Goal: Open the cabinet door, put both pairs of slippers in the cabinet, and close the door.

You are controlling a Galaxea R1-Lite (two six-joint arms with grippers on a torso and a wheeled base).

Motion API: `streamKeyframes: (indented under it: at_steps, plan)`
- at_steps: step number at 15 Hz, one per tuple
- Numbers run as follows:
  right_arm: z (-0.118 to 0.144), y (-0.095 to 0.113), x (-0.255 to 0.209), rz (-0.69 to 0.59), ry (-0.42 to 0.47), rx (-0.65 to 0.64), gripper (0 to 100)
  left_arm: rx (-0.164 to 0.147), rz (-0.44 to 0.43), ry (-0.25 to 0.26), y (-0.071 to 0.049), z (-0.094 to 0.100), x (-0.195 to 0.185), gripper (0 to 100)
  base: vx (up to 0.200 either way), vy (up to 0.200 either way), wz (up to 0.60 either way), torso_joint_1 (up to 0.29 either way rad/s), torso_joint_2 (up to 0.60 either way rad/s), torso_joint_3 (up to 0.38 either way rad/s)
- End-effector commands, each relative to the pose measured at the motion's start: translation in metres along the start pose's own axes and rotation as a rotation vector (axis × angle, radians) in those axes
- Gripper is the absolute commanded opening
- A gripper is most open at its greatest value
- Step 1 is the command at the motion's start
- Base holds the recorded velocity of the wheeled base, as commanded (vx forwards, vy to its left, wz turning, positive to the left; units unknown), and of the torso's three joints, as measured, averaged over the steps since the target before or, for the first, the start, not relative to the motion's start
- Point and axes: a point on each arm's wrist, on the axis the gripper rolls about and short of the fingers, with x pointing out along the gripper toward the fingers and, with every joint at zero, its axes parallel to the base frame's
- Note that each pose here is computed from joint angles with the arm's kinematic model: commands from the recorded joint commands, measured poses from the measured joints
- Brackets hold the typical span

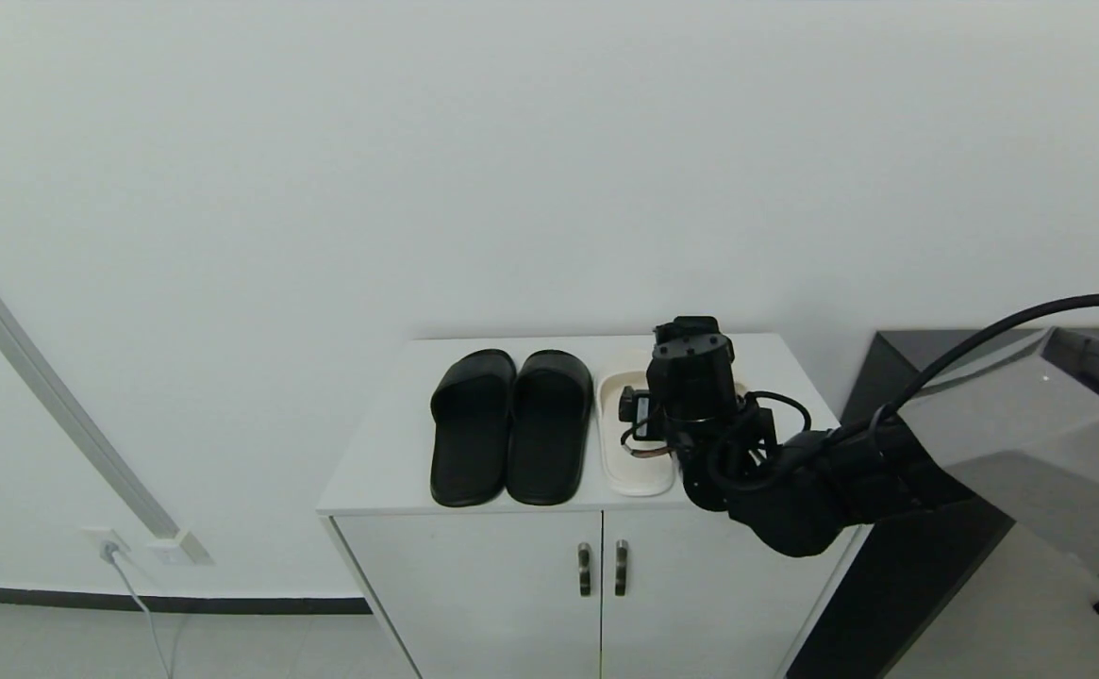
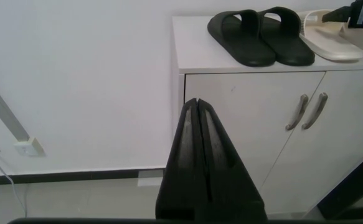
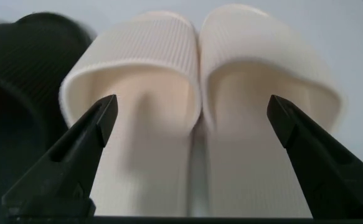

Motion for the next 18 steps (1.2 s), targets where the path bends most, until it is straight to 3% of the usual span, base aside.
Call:
streamKeyframes:
  at_steps: [1,10,11,18]
  plan:
    - [-0.003,-0.002,0.015,-0.008,-0.001,0.007,100,-0.001,-0.001,0.001,0.000,0.000,0.000,0,0.000,0.000,0.00,0.000,0.00,0.000]
    - [-0.001,-0.008,0.039,0.020,-0.006,-0.017,100,-0.001,0.001,0.001,0.000,0.000,0.000,0,0.000,0.000,0.00,0.000,0.00,0.000]
    - [-0.002,-0.008,0.039,0.024,-0.005,-0.017,0,-0.001,-0.001,0.001,0.000,0.000,0.000,0,0.000,0.000,0.00,0.000,0.00,0.000]
    - [-0.005,-0.009,0.040,0.021,0.001,-0.022,0,-0.002,0.001,0.001,0.000,0.000,0.000,0,0.000,0.000,0.00,0.000,0.00,0.000]
